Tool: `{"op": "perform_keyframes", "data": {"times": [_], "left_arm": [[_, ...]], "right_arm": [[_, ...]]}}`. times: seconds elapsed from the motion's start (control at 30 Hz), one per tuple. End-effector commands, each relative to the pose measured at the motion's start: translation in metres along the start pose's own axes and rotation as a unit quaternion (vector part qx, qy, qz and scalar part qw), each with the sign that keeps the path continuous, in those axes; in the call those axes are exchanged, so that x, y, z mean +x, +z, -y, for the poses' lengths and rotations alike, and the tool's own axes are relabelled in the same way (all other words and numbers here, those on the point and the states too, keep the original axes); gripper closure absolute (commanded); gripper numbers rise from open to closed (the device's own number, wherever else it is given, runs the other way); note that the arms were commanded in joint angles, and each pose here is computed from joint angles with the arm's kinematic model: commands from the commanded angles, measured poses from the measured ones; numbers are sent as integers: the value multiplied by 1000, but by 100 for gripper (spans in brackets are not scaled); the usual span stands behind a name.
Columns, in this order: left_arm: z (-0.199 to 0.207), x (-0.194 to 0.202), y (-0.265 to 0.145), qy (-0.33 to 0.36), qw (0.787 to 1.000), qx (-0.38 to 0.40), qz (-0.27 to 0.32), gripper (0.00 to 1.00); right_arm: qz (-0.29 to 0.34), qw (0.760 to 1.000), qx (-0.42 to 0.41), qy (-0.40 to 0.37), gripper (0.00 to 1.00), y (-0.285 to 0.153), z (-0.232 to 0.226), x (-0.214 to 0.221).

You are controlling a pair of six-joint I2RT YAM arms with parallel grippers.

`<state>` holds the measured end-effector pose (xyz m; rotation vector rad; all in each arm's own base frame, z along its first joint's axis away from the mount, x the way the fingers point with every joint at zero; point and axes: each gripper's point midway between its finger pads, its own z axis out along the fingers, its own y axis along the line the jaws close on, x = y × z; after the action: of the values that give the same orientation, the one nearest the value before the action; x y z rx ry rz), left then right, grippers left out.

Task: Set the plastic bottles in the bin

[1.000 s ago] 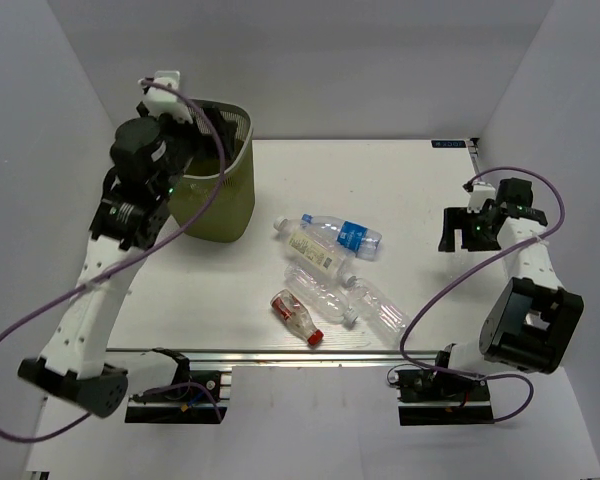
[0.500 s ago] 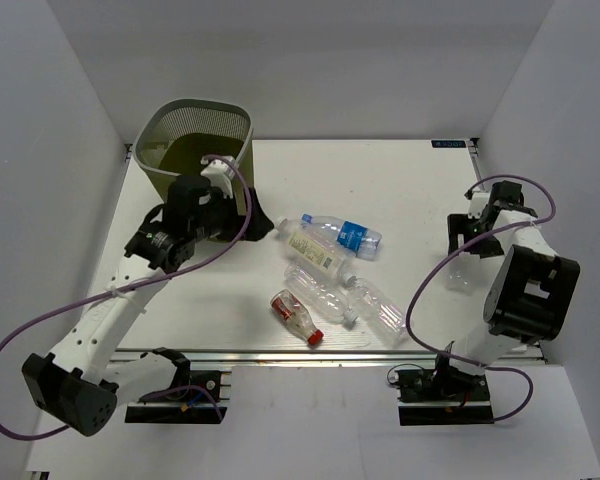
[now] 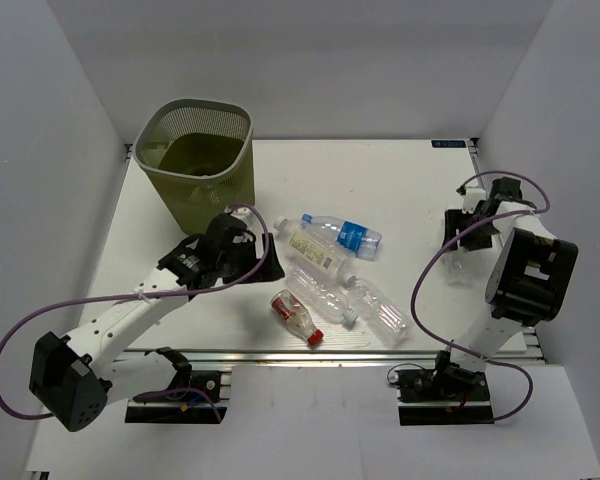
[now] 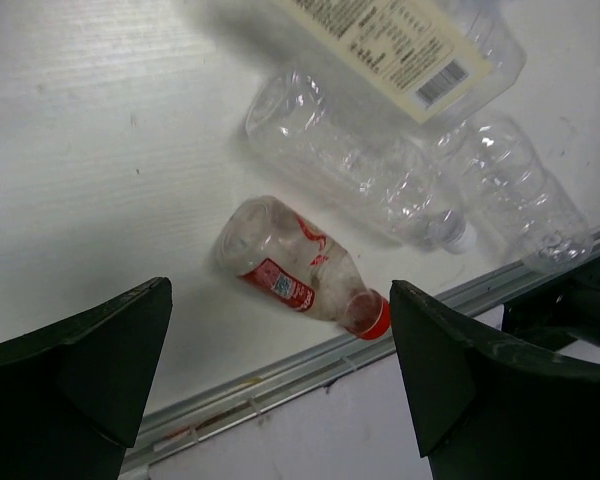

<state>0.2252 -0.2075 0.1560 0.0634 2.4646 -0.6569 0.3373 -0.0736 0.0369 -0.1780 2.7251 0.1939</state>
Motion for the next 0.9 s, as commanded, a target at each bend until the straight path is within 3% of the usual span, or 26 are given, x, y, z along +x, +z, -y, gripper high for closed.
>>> {"op": "perform_keyframes", "data": {"times": [0.0,0.03,0.1,0.13,0.2,0.27,0.33,0.37,0.4,0.47,0.53,0.63,0.7,0.87], "left_arm": [[11,12,2,-15,1000,8,-5,1],[10,16,4,-18,1000,4,-7,1],[19,21,1,-11,1000,15,-10,1],[16,21,1,-12,1000,8,-10,1],[16,28,2,-6,1000,9,-18,1],[21,38,-1,-2,999,17,-30,1],[22,46,-3,-1,999,20,-41,1],[22,53,-5,-2,999,20,-48,1],[19,56,-5,-2,998,15,-53,1],[21,62,-10,-5,998,17,-56,1],[19,66,-11,-6,998,13,-58,1],[20,73,-14,-8,998,18,-62,1],[21,77,-15,-9,998,22,-63,1],[23,86,-17,-24,997,32,-64,1]], "right_arm": [[83,988,-106,-80,72,-30,-33,-56],[134,975,-140,-105,74,-57,-46,-94],[184,949,-207,-150,83,-90,-80,-129],[220,923,-269,-165,86,-114,-104,-150],[240,896,-308,-211,91,-137,-140,-174],[267,851,-370,-259,92,-167,-196,-196],[277,837,-389,-266,92,-179,-224,-209],[299,804,-405,-317,92,-193,-270,-218],[291,808,-421,-291,91,-200,-285,-220],[343,761,-433,-341,91,-222,-335,-239],[356,745,-460,-327,91,-240,-376,-245],[400,701,-488,-332,91,-263,-424,-254],[454,658,-489,-349,91,-288,-446,-266],[481,604,-537,-340,90,-325,-506,-266]]}}
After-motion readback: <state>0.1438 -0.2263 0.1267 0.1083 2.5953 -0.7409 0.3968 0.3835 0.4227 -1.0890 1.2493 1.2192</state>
